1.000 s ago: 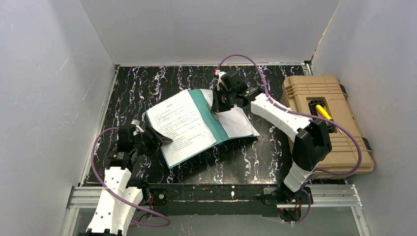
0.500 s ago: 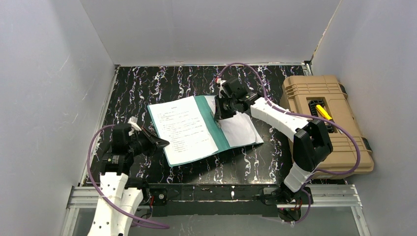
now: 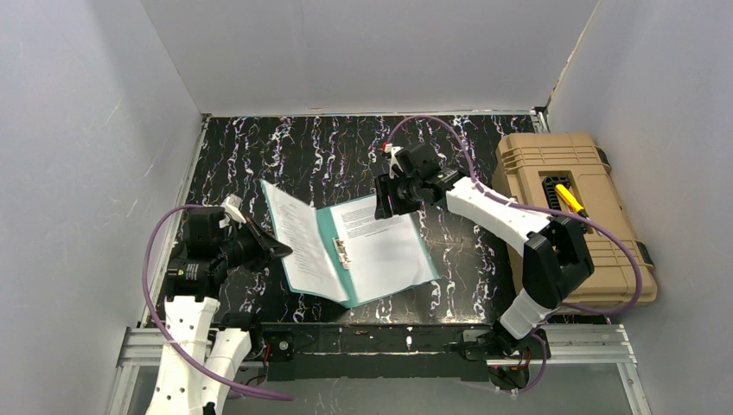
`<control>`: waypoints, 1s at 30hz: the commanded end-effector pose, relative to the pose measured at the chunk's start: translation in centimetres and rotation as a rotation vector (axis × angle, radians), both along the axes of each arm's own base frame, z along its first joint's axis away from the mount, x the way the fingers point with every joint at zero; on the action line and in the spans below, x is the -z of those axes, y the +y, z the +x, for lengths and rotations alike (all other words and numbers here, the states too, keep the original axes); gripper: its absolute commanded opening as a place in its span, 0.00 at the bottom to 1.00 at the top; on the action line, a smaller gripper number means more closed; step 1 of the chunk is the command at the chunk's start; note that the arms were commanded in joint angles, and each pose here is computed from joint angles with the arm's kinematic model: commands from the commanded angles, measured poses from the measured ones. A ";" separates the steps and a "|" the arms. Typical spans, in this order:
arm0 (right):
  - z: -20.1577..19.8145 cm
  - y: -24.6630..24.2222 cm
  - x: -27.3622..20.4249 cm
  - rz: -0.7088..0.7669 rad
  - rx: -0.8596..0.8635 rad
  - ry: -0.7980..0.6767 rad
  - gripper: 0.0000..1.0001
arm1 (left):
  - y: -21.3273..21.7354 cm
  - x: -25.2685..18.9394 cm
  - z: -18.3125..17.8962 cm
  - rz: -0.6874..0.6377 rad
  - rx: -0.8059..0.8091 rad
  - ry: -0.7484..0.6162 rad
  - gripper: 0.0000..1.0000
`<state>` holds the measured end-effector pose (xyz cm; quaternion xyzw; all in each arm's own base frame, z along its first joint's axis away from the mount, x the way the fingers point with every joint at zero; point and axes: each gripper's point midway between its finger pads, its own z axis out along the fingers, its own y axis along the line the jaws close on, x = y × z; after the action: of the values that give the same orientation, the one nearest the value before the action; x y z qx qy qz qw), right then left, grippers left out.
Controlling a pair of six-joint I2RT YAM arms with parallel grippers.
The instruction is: Put the files into the folder
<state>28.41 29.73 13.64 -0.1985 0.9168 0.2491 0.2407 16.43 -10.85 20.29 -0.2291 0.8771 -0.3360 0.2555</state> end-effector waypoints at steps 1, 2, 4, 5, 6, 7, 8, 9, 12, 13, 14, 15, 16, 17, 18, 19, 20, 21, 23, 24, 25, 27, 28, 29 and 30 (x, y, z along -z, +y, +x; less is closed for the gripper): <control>0.8 -0.9 -1.6 0.031 0.023 -0.066 0.70 | 0.7 -0.8 -0.8 0.081 0.053 -0.004 0.00; 0.8 -1.0 -1.4 0.041 0.027 -0.062 0.73 | 0.8 -0.8 -0.8 0.091 0.064 0.002 0.00; 0.9 -1.2 -1.1 0.061 0.039 -0.054 0.78 | 1.1 -1.0 -1.0 0.122 0.080 0.009 0.00; 0.8 -1.4 -0.8 0.065 0.040 -0.046 0.80 | 1.4 -1.1 -1.1 0.143 0.083 0.012 0.00; 0.8 -1.6 -0.5 0.072 0.045 -0.036 0.83 | 1.7 -1.2 -1.1 0.166 0.087 0.007 0.00; 0.8 -1.8 -0.3 0.079 0.054 -0.028 0.85 | 2.0 -1.3 -1.1 0.184 0.086 0.008 0.00; 0.9 -2.0 -0.1 0.088 0.065 -0.024 0.87 | 2.3 -1.4 -1.0 0.209 0.080 0.005 0.00; 1.1 -2.2 0.1 0.094 0.079 -0.023 0.89 | 2.7 -1.5 -1.0 0.230 0.080 0.010 0.00; 1.1 -3.0 1.4 0.109 0.113 0.011 0.96 | 3.0 -2.2 -0.7 0.258 0.095 0.011 0.00; 0.9 -3.1 1.9 0.115 0.112 0.027 0.98 | 2.9 -2.3 -0.6 0.258 0.108 0.019 0.00; 0.7 -3.1 2.3 0.117 0.106 0.041 0.99 | 2.8 -2.3 -0.5 0.255 0.120 0.027 0.00; 0.6 -3.3 2.9 0.109 0.108 0.054 0.99 | 2.6 -2.3 -0.4 0.250 0.132 0.032 0.00; 0.3 -3.4 3.4 0.105 0.107 0.062 0.99 | 2.5 -2.3 -0.3 0.246 0.143 0.040 0.00; 0.3 -3.4 3.7 0.106 0.108 0.060 0.99 | 2.5 -2.2 -0.2 0.245 0.149 0.048 0.00; 0.1 -3.5 4.0 0.105 0.110 0.060 0.99 | 2.5 -2.1 -0.1 0.249 0.152 0.054 0.00; 0.1 -3.6 4.4 0.102 0.115 0.063 0.99 | 2.6 -2.0 0.0 0.253 0.156 0.057 0.00; -0.1 -3.7 4.7 0.098 0.119 0.069 0.99 | 2.6 -1.9 0.1 0.256 0.158 0.060 0.00; -0.2 -3.9 5.1 0.092 0.122 0.077 0.99 | 2.6 -2.0 0.2 0.259 0.164 0.063 0.00; -0.6 -3.8 6.0 0.092 0.123 0.102 0.99 | 2.7 -2.0 0.4 0.265 0.176 0.069 0.00; -0.7 -3.8 6.4 0.094 0.126 0.115 0.99 | 2.7 -2.0 0.6 0.269 0.180 0.074 0.00; -0.9 -3.7 6.7 0.100 0.127 0.125 0.99 | 2.9 -2.0 0.7 0.278 0.182 0.074 0.00; -1.2 -3.6 7.2 0.113 0.129 0.143 0.99 | 3.2 -2.0 0.9 0.296 0.175 0.075 0.00; -1.4 -3.6 7.5 0.114 0.128 0.151 0.99 | 3.3 -2.0 1.0 0.307 0.174 0.075 0.00; -1.6 -3.6 7.8 0.112 0.129 0.157 0.99 | 3.6 -1.9 1.0 0.324 0.169 0.080 0.00; -1.7 -3.7 8.1 0.106 0.130 0.163 0.99 | 3.8 -1.8 1.0 0.335 0.168 0.087 0.00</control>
<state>26.72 25.29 5.96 -0.1084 0.9355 0.2766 0.1914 17.61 -7.74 21.42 -0.1363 0.9428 -0.2151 0.2150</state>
